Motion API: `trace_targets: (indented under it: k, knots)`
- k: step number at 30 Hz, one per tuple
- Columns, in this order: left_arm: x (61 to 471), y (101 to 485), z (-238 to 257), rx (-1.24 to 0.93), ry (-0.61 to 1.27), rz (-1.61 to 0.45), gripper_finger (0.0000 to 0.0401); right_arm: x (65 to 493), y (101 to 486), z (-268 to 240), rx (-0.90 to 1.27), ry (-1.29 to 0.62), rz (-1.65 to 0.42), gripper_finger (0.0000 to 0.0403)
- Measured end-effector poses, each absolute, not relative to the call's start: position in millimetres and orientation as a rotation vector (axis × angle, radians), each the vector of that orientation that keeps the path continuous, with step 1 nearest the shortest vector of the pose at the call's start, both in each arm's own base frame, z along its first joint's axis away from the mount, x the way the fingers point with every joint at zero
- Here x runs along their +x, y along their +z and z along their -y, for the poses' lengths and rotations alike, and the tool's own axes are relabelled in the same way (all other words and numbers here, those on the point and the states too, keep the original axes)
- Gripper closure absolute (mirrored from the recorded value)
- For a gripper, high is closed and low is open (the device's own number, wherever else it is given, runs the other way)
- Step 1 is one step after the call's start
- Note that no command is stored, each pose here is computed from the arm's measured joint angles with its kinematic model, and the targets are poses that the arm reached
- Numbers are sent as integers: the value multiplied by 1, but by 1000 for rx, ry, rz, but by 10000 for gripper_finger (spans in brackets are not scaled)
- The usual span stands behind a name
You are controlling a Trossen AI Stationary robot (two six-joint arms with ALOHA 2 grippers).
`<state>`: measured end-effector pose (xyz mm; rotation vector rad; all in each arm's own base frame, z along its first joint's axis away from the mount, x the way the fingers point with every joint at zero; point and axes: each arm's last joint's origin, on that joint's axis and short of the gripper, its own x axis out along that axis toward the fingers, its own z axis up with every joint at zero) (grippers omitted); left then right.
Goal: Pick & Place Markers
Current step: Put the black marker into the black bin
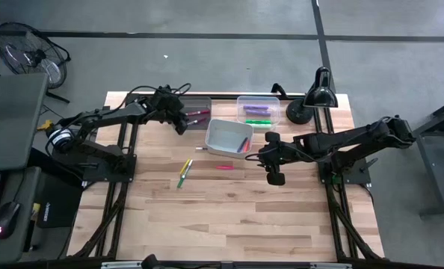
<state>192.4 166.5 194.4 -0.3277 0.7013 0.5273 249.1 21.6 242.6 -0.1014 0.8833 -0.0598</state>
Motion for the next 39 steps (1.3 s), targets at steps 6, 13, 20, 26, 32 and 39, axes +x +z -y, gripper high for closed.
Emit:
trace_targets:
  k: [6,13,20,26,32,39]
  knots:
    - [194,195,-164,-331,419,-683,275,249,243,-22,-116,-53,-884,263]
    - [209,204,-150,-290,272,-666,275,249,243,-22,-118,-52,-885,263]
    - [227,208,-115,-127,179,-827,275,249,242,-22,-118,-52,-886,263]
    - [242,193,-84,5,185,-962,275,249,242,-22,-119,-53,-886,263]
    - [258,178,-75,66,220,-984,275,249,242,-22,-115,-51,-886,263]
    - [264,154,-78,61,209,-1067,275,249,242,-22,-111,-42,-886,263]
